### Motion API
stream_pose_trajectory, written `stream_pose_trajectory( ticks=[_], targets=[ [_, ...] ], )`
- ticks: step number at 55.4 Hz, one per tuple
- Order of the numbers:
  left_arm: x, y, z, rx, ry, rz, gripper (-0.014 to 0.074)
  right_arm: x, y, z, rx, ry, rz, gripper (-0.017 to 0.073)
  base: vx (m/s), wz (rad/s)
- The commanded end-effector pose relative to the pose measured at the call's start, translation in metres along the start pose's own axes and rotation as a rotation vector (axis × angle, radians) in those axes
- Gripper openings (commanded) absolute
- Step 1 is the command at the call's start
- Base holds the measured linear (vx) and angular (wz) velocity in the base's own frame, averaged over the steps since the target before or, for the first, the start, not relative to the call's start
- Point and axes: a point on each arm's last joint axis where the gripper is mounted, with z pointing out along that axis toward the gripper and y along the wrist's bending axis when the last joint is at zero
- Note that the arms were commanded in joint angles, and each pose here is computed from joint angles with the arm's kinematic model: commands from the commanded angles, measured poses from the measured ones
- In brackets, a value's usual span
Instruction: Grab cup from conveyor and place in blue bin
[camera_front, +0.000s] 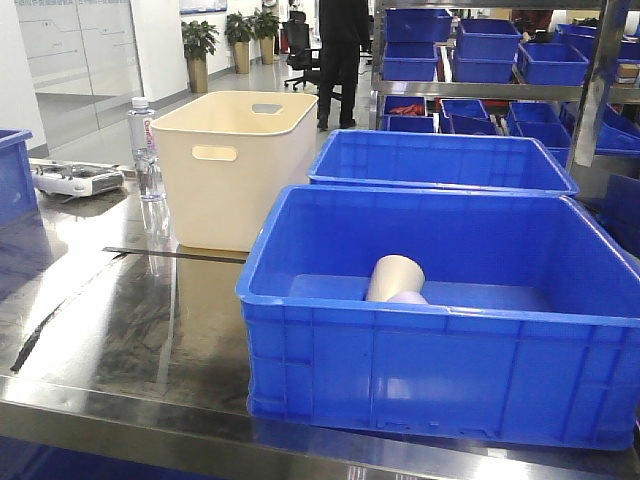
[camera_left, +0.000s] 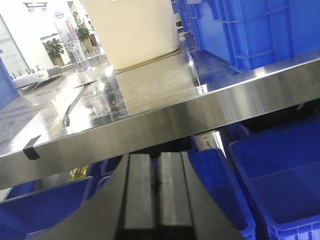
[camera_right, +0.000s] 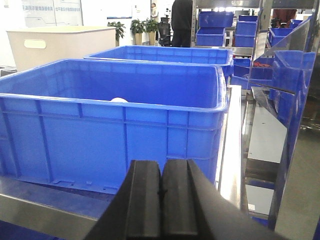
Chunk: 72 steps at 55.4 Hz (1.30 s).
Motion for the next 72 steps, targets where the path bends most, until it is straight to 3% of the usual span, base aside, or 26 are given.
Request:
stream_pose_trajectory(
  ticks=[1, 40, 46, 56, 63, 72],
  targets=[
    [-0.004, 0.002, -0.001, -0.028, -0.087, -0.011, 0.0000, -0.015, 0.000, 0.000, 0.000, -0.096, -0.010, -0.0009, 0.00, 0.00],
    [-0.004, 0.002, -0.001, -0.028, -0.087, -0.011, 0.0000, -0.013, 0.000, 0.001, 0.002, -0.095, -0.021, -0.0009, 0.00, 0.00],
    [-0.004, 0.002, -0.001, -0.028, -0.087, -0.011, 0.0000, 0.017, 0.001, 0.015, -0.015, -0.065, 0.017, -0.0009, 0.00, 0.00],
    [-0.004, 0.002, -0.001, -0.028, -0.087, -0.011, 0.0000, 0.097, 0.001, 0.032, -0.020, 0.068, 0.074, -0.0009, 0.00, 0.00],
    [-0.004, 0.002, -0.001, -0.028, -0.087, -0.011, 0.0000, 0.134, -0.001, 0.028, -0.017, 0.095, 0.048, -0.0009, 0.00, 0.00],
    [-0.004, 0.002, -0.001, -0.028, -0.087, -0.011, 0.0000, 0.134, -0.002, 0.021, -0.011, 0.042, -0.036, -0.0009, 0.00, 0.00]
  ],
)
